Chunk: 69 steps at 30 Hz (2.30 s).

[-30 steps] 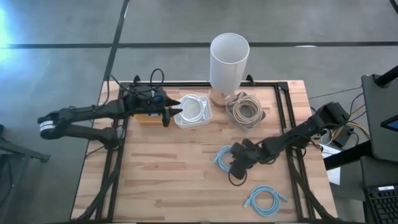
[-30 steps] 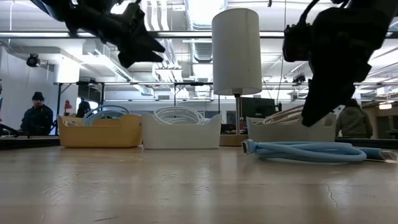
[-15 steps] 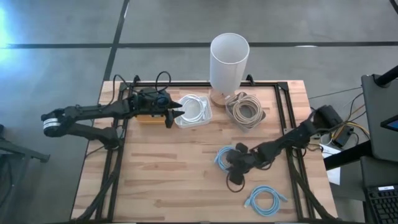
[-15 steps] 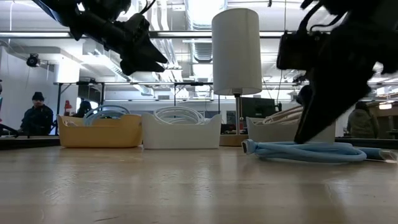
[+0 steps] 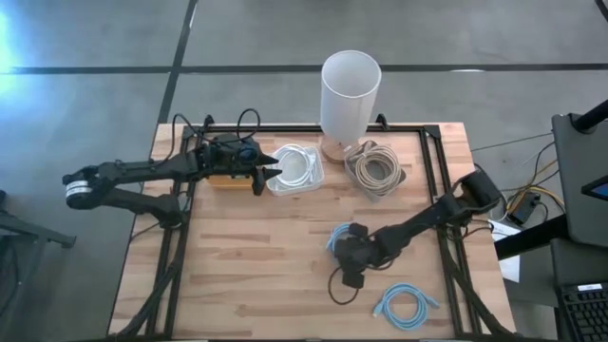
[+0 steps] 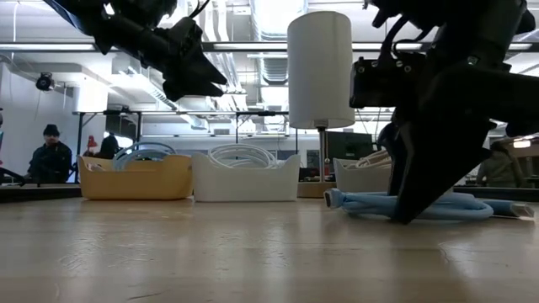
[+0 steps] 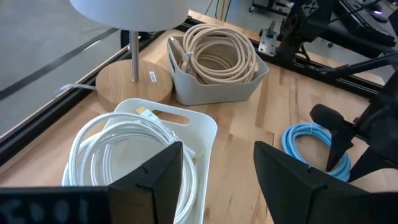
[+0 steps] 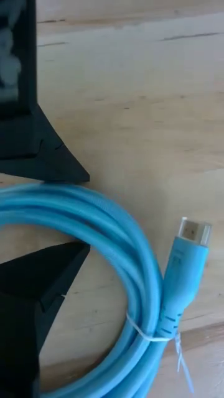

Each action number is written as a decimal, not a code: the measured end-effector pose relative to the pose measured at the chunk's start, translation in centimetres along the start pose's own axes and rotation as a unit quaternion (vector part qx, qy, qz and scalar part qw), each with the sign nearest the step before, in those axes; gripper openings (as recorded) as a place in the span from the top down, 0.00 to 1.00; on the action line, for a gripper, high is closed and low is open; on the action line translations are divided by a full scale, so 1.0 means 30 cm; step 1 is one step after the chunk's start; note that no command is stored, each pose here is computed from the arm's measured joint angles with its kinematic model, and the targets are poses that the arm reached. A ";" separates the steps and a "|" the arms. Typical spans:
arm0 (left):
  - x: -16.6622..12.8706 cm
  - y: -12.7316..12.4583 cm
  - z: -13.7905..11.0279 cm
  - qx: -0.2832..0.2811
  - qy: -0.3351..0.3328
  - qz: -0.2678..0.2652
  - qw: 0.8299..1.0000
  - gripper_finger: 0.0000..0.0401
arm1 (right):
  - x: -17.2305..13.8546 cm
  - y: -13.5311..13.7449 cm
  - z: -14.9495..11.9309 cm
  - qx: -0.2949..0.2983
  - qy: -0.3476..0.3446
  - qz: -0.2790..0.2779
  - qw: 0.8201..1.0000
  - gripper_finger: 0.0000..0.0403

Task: Pick & Place USB Port
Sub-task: Put the top blue USB cable into the yellow bin

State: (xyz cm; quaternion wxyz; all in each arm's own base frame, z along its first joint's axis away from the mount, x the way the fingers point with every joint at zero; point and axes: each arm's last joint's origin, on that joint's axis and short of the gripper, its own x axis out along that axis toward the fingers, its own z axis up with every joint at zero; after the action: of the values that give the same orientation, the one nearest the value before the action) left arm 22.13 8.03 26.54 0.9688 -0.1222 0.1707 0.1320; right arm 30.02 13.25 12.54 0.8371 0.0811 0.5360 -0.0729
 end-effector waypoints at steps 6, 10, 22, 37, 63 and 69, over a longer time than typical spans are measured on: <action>0.000 -0.003 -0.001 0.000 0.001 -0.002 1.000 0.50 | -0.002 0.012 0.016 -0.030 0.005 0.001 1.000 0.77; 0.001 -0.037 -0.008 0.084 0.009 -0.089 0.992 0.50 | -0.031 0.027 0.058 -0.056 -0.010 0.018 0.998 0.89; 0.007 -0.262 -0.121 0.251 -0.005 -0.282 0.926 0.50 | -0.119 0.033 0.244 -0.136 -0.074 0.062 0.986 0.89; 0.019 -0.416 -0.202 0.332 -0.008 -0.329 0.884 0.50 | -0.250 0.080 0.387 -0.225 -0.136 0.181 0.948 0.89; 0.083 -0.467 -0.246 0.451 -0.062 -0.297 0.839 0.79 | -0.254 0.067 0.414 -0.214 -0.163 0.183 0.946 0.87; 0.074 -0.462 -0.245 0.449 -0.053 -0.298 0.840 0.92 | -0.253 0.064 0.414 -0.196 -0.160 0.179 0.951 0.84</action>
State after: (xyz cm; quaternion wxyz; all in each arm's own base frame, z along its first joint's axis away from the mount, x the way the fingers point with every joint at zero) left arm 26.07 -6.54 21.69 0.9175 0.2888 0.1153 -0.2481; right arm 38.27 12.75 24.67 0.9107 -0.0033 0.3755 0.1724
